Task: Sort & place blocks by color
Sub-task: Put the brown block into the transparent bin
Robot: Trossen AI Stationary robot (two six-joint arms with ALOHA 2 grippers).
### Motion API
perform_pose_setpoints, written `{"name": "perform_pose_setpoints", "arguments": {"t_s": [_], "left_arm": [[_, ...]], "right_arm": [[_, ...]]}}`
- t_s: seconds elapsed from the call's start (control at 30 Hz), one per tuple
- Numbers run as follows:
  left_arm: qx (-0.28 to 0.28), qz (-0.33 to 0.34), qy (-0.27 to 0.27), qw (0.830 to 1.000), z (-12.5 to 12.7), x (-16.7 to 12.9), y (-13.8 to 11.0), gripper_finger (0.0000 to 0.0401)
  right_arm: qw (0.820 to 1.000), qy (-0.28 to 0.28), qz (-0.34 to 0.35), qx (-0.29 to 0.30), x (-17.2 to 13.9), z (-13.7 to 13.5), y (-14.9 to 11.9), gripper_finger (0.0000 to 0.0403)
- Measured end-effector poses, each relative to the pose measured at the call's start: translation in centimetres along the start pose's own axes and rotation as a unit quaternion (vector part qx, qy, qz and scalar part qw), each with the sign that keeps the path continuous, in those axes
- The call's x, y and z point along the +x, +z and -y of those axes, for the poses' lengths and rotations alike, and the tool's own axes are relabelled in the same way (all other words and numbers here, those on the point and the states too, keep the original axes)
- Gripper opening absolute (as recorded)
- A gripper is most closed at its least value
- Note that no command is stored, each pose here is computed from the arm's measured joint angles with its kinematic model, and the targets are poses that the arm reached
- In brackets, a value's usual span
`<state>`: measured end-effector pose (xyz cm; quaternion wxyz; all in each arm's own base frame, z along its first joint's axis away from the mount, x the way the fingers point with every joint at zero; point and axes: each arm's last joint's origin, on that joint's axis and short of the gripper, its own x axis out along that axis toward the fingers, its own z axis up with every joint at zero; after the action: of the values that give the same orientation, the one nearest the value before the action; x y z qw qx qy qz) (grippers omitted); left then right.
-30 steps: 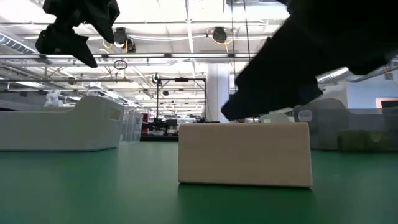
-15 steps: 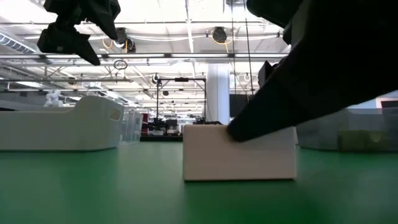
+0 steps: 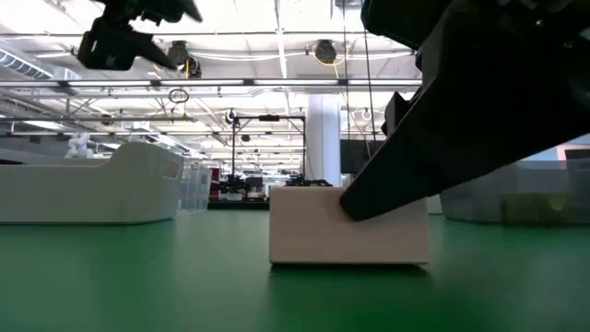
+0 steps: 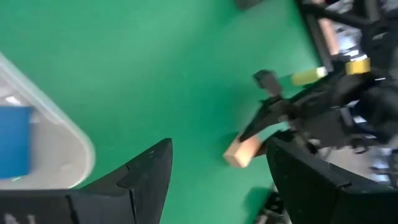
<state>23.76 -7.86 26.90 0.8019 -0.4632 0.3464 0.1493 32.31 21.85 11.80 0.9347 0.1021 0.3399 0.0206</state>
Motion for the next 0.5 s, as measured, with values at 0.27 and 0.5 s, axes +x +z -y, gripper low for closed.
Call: {"name": "perform_pose_setpoints", "arguments": {"t_s": [0.27,0.5], "left_arm": [[-0.004,0.035,-0.094,0.995,1.8,-0.2,0.8,0.0257],[0.003,0.061,-0.134,0.989,2.4,-0.3,1.6,0.0257]], "right_arm": [[0.999,0.006,0.035,-0.020,-2.4,0.5,3.1,0.0113],[0.992,-0.044,0.107,-0.058,-6.2,2.2,7.5,0.0113]]}}
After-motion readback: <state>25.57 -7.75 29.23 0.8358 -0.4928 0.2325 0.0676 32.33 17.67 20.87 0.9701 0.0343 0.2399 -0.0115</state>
